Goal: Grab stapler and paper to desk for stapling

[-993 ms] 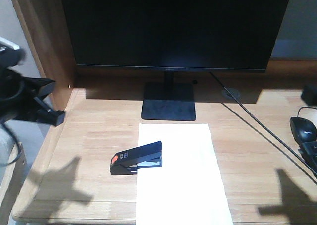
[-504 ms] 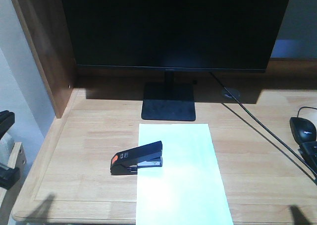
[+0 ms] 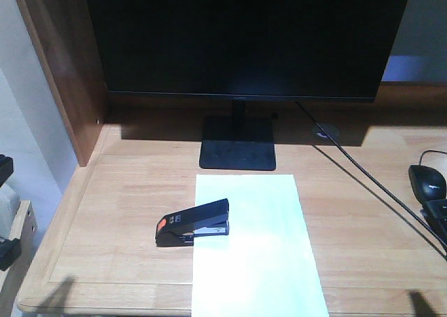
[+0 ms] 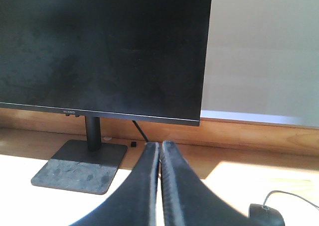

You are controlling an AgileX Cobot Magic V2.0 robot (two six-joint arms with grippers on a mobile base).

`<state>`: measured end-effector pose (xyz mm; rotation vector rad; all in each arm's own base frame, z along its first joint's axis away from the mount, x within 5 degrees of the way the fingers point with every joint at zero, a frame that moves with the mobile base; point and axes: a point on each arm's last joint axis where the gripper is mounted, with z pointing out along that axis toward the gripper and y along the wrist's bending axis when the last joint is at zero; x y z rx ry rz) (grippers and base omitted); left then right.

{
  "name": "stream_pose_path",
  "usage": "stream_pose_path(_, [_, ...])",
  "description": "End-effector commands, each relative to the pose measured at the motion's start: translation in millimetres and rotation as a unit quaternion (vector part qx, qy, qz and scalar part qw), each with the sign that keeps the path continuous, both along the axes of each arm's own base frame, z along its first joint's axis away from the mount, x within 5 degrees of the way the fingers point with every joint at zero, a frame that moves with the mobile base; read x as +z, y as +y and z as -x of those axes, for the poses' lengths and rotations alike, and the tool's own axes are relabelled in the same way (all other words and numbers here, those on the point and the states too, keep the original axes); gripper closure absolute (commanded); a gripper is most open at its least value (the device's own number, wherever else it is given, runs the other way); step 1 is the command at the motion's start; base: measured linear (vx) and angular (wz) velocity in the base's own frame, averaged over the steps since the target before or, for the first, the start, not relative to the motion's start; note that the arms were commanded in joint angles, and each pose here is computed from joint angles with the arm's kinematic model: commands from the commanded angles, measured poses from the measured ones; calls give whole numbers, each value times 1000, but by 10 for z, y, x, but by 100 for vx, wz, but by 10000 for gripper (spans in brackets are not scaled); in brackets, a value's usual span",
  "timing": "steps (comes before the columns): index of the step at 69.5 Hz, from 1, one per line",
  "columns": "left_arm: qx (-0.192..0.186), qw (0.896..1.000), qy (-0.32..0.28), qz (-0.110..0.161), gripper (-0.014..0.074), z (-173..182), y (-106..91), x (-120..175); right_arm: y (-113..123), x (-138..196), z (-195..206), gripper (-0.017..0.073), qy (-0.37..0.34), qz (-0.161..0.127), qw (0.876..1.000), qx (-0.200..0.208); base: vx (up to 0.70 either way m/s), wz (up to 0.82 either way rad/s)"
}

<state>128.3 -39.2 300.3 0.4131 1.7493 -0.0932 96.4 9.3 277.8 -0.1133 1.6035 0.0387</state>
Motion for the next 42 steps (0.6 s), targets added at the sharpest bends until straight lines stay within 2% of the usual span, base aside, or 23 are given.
stream_pose_path(1, [0, 999, -51, 20, 600, -5, -4, 173, 2, 89, 0, 569, -13, 8, 1000, 1, 0, 0])
stream_pose_path(42, [0, 999, -49, 19, 600, -5, -4, 162, 2, 89, 0, 569, -14, 9, 1000, 1, 0, 0])
